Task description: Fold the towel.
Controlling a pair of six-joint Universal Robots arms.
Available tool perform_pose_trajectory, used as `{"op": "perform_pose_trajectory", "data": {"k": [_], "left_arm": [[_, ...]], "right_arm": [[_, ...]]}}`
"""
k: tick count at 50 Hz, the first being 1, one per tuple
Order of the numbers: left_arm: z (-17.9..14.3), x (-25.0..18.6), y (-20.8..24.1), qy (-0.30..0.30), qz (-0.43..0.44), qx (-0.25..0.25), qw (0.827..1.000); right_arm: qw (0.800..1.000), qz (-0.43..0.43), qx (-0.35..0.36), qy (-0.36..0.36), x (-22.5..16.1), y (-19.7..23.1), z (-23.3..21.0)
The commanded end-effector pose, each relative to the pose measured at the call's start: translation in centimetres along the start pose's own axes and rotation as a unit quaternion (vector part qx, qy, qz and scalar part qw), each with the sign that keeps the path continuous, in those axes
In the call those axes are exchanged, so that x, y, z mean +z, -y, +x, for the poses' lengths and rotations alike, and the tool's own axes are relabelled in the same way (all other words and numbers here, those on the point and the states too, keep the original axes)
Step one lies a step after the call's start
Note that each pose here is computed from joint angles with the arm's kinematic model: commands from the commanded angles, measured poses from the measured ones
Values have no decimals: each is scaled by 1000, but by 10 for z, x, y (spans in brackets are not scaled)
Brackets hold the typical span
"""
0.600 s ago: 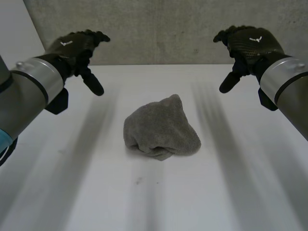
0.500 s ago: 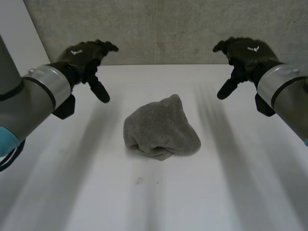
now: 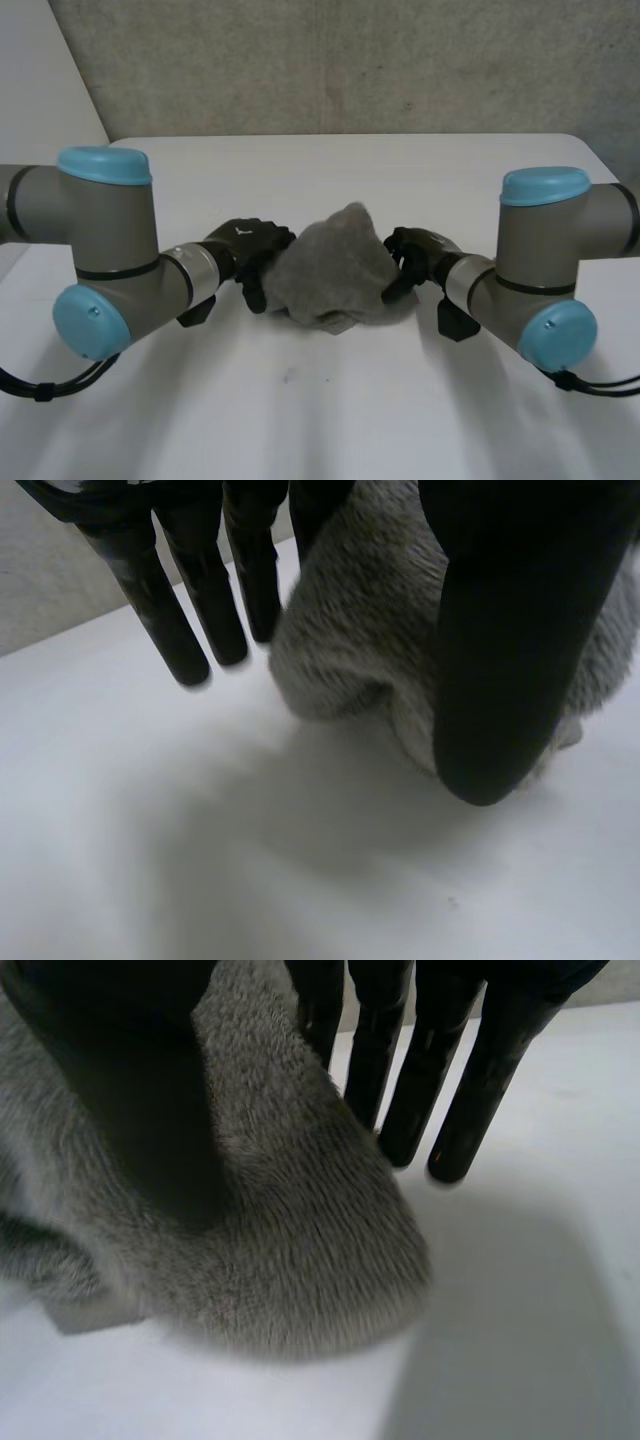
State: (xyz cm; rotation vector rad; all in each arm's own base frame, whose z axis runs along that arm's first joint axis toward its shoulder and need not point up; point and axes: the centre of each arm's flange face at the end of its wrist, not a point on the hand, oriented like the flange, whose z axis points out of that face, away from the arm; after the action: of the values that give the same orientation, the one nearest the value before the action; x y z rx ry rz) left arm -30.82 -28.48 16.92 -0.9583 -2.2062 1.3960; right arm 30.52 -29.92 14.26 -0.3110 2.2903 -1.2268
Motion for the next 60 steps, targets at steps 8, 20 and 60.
{"op": "perform_pose_trajectory", "data": {"k": [8, 20, 60], "left_arm": [[-22, -32, 123, 127, 230, -7, 965], [34, -85, 75, 112, 167, -19, 979], [30, -68, 30, 91, 109, -24, 990]], "right_arm": [[922, 338, -179, 66, -34, 166, -60], [885, 341, -311, 59, -63, 145, -90], [907, 97, -401, 81, -105, -2, -45]]}}
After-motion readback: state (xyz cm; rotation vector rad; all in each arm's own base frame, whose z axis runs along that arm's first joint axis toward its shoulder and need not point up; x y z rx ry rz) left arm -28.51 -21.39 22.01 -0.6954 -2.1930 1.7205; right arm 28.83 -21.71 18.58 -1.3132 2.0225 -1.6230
